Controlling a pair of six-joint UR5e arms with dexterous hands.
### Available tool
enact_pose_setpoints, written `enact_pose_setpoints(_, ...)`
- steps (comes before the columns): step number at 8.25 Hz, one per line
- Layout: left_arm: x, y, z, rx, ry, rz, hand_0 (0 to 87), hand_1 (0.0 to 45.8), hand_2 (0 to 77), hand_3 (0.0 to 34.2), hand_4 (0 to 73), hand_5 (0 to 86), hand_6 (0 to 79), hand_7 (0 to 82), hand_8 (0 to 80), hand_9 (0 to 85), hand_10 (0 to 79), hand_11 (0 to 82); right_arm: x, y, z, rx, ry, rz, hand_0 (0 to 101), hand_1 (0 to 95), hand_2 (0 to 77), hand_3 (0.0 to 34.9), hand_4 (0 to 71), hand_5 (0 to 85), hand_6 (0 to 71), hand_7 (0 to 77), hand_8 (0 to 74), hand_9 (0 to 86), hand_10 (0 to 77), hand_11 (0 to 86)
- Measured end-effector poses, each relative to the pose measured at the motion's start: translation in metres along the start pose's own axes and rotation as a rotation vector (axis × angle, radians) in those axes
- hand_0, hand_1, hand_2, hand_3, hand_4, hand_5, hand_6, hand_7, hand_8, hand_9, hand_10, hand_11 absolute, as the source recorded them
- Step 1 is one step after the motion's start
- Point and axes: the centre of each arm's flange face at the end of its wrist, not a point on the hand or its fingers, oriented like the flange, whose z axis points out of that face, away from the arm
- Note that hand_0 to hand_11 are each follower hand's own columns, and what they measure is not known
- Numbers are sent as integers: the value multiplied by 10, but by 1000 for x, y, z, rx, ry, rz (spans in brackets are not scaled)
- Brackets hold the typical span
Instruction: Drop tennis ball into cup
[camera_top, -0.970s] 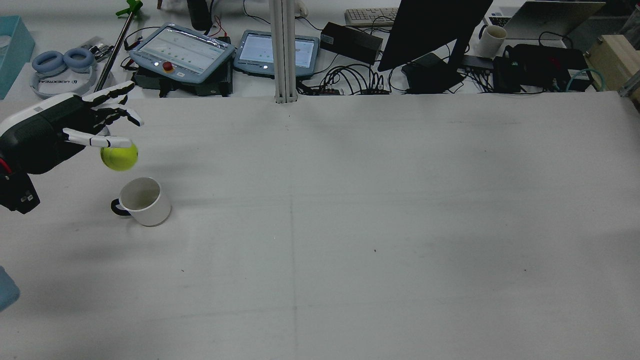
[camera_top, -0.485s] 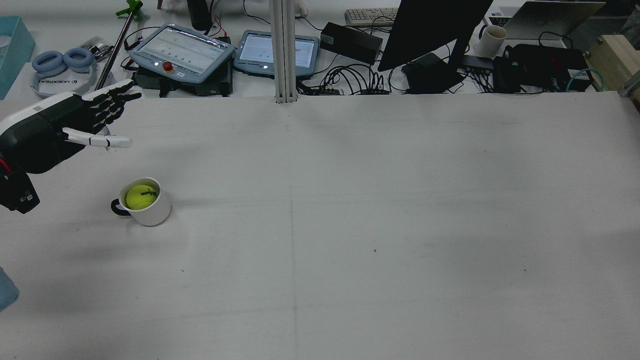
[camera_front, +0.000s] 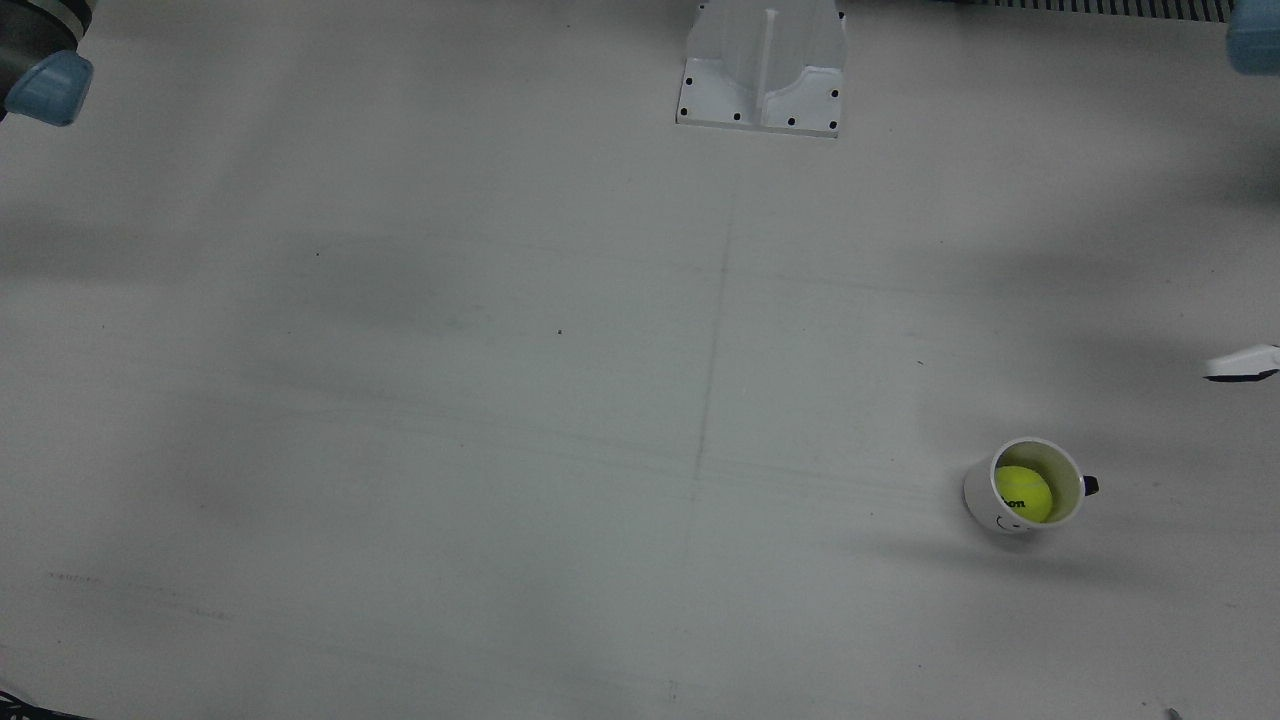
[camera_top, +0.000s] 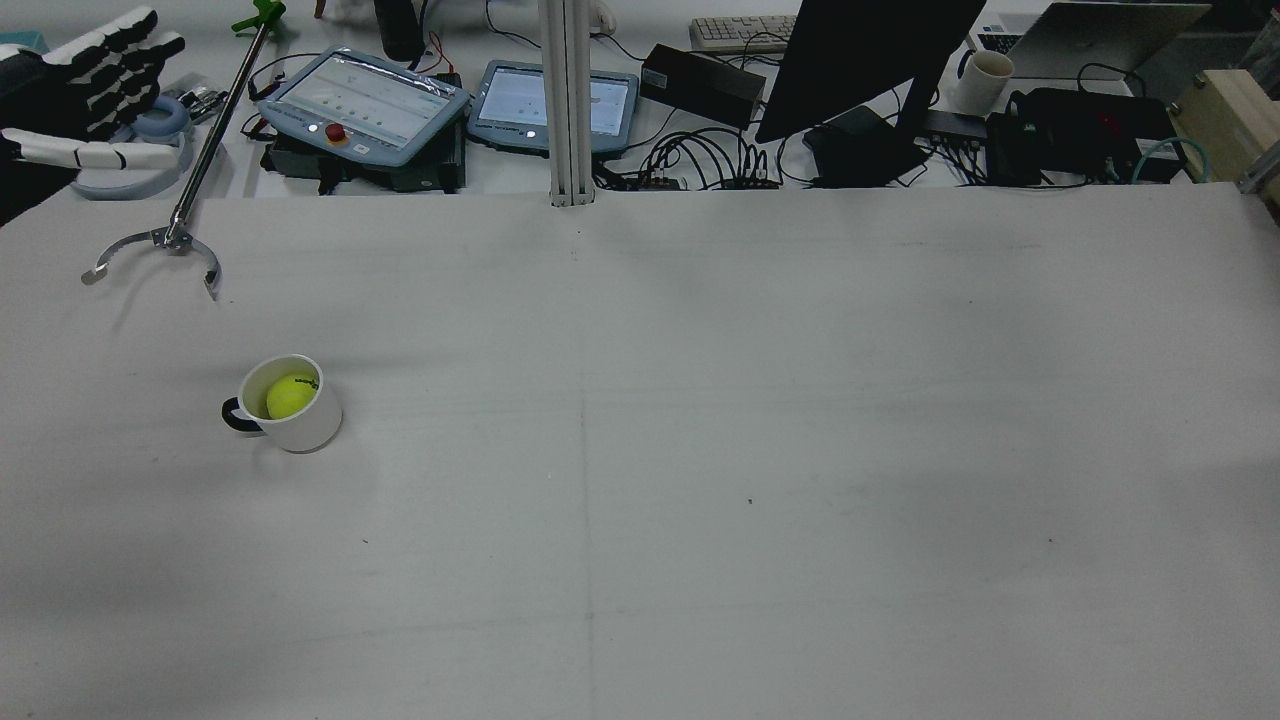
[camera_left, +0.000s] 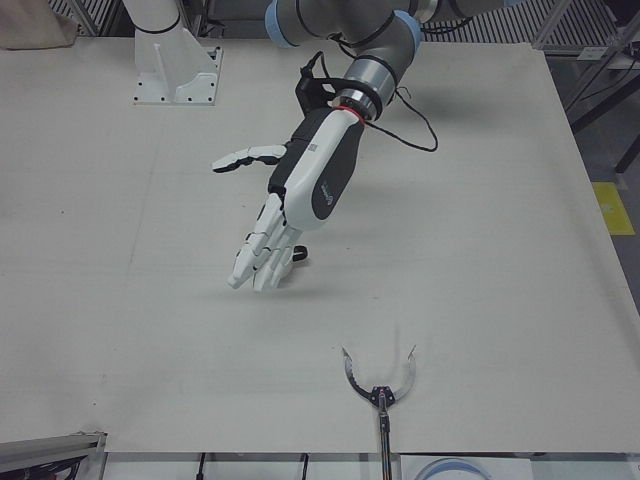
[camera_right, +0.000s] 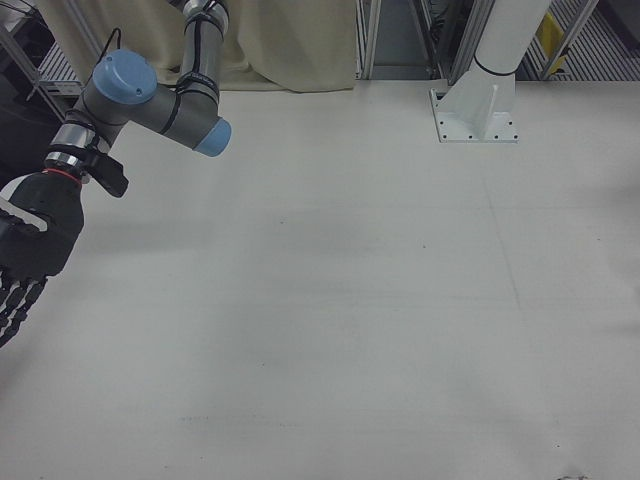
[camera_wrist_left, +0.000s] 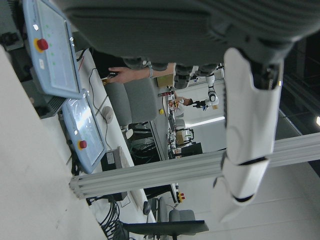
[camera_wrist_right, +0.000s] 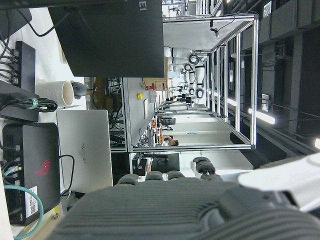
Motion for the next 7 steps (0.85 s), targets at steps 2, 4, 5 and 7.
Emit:
enact_pose_setpoints(2, 80, -15, -20, 53, 120, 49, 651, 344, 55, 0, 11, 54, 0, 120, 0, 16, 5, 0, 0, 0, 0, 0, 0, 0, 0, 5, 5, 0, 0, 0, 0, 0, 0, 0, 0, 5)
enact_pose_setpoints(4, 107, -31, -42, 97, 157, 67, 618, 327, 120, 0, 11, 54, 0, 120, 0, 16, 5, 0, 0, 0, 0, 1, 0, 0, 0, 5, 5, 0, 0, 0, 0, 0, 0, 0, 0, 5)
enact_pose_setpoints(5, 107, -36, -50, 113, 151, 68, 607, 322, 87, 0, 11, 27, 0, 131, 0, 16, 5, 0, 0, 0, 0, 0, 0, -1, 0, 5, 5, 0, 0, 0, 0, 0, 0, 0, 0, 5)
enact_pose_setpoints(7, 103, -31, -54, 103, 133, 67, 594, 316, 98, 0, 11, 38, 0, 131, 0, 16, 5, 0, 0, 0, 0, 1, 1, -1, 0, 5, 5, 0, 0, 0, 0, 0, 0, 0, 0, 5)
